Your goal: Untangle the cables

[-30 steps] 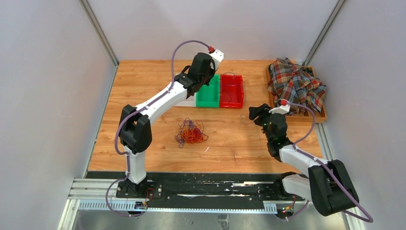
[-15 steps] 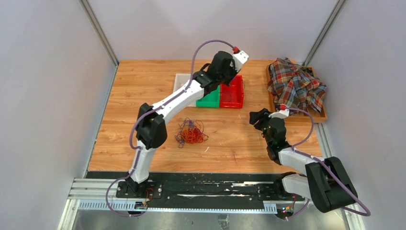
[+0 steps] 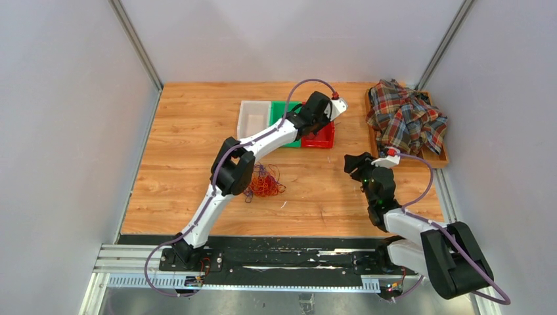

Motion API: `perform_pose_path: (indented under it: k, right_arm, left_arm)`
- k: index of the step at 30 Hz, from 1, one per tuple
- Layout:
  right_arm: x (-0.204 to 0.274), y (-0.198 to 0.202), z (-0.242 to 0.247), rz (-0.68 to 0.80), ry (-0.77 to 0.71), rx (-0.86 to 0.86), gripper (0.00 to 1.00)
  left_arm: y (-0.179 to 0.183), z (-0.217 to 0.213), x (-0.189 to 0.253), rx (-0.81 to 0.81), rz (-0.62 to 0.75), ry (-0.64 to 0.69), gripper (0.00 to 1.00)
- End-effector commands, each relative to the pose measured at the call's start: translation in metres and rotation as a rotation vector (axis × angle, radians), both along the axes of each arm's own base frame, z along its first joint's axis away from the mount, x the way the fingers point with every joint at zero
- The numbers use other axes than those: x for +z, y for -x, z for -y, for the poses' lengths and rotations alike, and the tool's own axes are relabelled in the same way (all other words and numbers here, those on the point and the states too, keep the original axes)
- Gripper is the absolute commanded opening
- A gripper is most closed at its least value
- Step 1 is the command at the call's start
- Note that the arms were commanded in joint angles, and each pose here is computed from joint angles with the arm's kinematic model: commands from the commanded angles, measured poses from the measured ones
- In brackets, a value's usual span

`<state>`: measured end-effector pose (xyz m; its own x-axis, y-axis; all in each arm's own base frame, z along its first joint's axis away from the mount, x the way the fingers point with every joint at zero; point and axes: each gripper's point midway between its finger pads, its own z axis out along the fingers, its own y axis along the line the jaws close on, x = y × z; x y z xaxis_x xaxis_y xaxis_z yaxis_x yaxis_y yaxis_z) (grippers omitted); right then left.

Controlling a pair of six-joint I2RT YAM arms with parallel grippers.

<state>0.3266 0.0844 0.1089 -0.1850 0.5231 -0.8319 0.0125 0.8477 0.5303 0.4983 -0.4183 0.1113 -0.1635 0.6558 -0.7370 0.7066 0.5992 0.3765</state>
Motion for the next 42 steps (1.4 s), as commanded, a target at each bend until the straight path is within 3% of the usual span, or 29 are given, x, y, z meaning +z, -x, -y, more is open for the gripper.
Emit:
perform_pose_path:
  k: [1,11,15,21,25,29,34,42]
  right_arm:
    - [0.014,-0.002,0.011,0.051,-0.015,-0.048,0.52]
    - [0.027,-0.007,0.012,0.073,0.007,-0.053,0.52]
    - [0.031,-0.018,0.013,0.051,0.034,-0.068,0.60]
    - [0.039,-0.051,0.004,0.011,0.065,-0.011,0.67]
    - [0.048,-0.073,-0.001,0.012,0.069,0.022,0.69]
    - [0.056,-0.099,-0.009,-0.012,0.090,0.057,0.69]
    - [0.046,-0.124,-0.016,-0.049,0.086,0.073,0.67]
    - [0.040,-0.108,-0.011,-0.013,0.062,0.054,0.66]
  left_arm:
    - [-0.012,0.013,0.000,-0.037,0.074,-0.005,0.01]
    - [-0.003,0.004,-0.040,-0.047,0.013,-0.050,0.01]
    - [0.010,0.001,-0.011,-0.053,-0.086,0.066,0.36]
    - [0.036,-0.014,0.051,-0.117,-0.228,0.212,0.60]
    - [0.051,-0.019,0.088,-0.168,-0.281,0.297,0.82]
    - [0.044,-0.026,0.116,-0.153,-0.270,0.369,0.81]
    - [-0.003,-0.031,0.113,-0.067,-0.187,0.419,0.73]
    - [-0.064,-0.009,0.092,-0.007,-0.163,0.565,0.76]
